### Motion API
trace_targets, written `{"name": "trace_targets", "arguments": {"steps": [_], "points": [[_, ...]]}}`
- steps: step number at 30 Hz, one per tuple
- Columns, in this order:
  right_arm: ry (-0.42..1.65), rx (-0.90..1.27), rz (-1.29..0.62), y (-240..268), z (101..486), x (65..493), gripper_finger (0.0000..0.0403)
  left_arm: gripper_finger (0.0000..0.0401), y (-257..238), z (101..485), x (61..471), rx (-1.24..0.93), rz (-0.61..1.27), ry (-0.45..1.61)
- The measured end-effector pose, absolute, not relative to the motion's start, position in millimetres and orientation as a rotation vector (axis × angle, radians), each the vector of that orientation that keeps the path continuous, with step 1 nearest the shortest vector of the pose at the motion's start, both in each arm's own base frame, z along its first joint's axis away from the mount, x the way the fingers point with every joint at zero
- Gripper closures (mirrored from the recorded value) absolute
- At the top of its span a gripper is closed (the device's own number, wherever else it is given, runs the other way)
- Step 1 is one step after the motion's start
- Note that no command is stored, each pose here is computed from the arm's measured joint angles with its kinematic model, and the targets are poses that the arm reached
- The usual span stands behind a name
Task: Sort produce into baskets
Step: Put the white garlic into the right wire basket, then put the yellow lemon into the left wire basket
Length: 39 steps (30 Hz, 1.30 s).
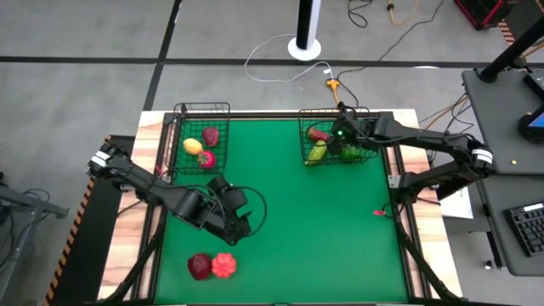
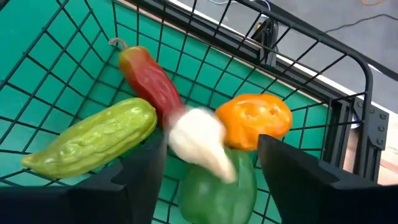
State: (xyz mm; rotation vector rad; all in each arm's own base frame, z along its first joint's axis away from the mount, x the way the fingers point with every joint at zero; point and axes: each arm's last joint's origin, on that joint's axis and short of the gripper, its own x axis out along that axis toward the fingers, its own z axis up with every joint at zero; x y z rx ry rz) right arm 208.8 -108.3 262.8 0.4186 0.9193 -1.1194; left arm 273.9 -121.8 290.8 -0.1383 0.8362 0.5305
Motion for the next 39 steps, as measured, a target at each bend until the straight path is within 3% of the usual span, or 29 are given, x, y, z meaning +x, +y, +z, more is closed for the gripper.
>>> {"name": "trace_targets", "arguments": {"steps": [10,21,24,27,34,39], "points": [[0.906,0.418,-1.102,-108.1,263.5,210.7,0.0097,0.0081,-114.4,286.9,256.0,-0.23,0.654,0.972],[0.898,0.412,-1.055,-107.3,264.5,213.9,0.0101,0.0081,-113.3,274.4,235.3,-0.387,0.676,1.315],[0.902,0.413,-1.041,-105.9,264.4,214.7,0.0099,0.0081,-117.4,271.7,227.9,-0.252,0.549,1.432],[0.907,0.425,-1.012,-103.6,264.1,215.9,0.0095,0.0081,-118.2,270.8,219.0,-0.199,0.567,1.498],[0.876,0.378,-0.92,-92.7,266.7,226.1,0.0093,0.0081,-136.8,266.0,203.6,0.028,0.414,1.528],[0.831,0.372,-0.781,-77.5,269.9,238.3,0.01,0.0081,-140.8,258.6,185.8,0.136,0.434,1.564]]}}
